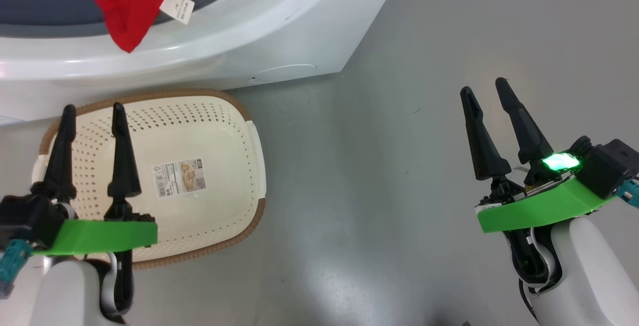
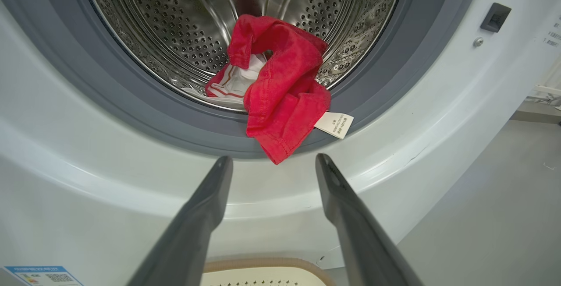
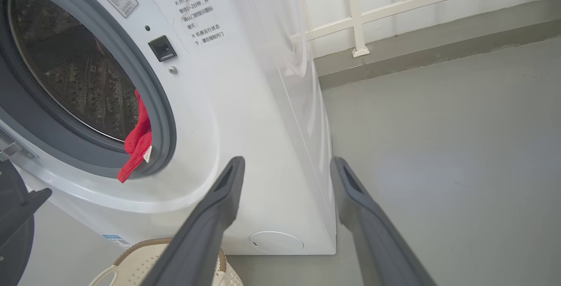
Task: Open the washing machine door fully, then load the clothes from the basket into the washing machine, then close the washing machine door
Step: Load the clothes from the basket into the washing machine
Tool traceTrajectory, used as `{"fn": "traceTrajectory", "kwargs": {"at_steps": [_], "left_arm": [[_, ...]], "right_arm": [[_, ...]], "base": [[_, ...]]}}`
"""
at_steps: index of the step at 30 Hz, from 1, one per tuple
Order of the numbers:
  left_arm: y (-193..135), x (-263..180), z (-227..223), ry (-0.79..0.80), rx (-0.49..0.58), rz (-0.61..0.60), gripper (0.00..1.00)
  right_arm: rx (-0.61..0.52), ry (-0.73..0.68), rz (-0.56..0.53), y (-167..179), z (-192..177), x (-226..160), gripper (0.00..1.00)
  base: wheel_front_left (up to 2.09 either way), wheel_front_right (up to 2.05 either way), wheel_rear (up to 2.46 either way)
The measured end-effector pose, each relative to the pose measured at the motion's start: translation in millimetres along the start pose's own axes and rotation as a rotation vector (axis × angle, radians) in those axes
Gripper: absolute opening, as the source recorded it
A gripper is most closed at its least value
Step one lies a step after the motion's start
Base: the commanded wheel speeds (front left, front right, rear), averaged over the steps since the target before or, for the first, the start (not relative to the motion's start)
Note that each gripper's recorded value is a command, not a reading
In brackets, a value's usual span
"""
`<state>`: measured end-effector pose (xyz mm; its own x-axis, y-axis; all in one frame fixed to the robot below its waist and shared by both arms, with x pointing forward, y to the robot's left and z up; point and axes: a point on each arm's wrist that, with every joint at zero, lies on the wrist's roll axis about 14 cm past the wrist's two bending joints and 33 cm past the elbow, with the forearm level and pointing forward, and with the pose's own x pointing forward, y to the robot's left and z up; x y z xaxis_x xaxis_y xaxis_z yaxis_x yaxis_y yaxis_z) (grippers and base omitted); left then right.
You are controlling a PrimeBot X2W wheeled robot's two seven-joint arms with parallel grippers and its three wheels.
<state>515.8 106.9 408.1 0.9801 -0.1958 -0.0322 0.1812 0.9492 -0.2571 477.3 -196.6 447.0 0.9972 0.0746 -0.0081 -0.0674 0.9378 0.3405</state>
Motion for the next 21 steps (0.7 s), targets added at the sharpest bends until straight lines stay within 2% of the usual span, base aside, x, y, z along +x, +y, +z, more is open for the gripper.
{"fn": "traceTrajectory", "kwargs": {"at_steps": [21], "left_arm": [[-6.1,-3.8,-8.7,0.03,0.006,-0.008,1.0]], "right_arm": [[-0.002,-0.009,0.001,0.3,3.5,0.5,1.0]], "base": [[0.0,0.0,0.0]]}}
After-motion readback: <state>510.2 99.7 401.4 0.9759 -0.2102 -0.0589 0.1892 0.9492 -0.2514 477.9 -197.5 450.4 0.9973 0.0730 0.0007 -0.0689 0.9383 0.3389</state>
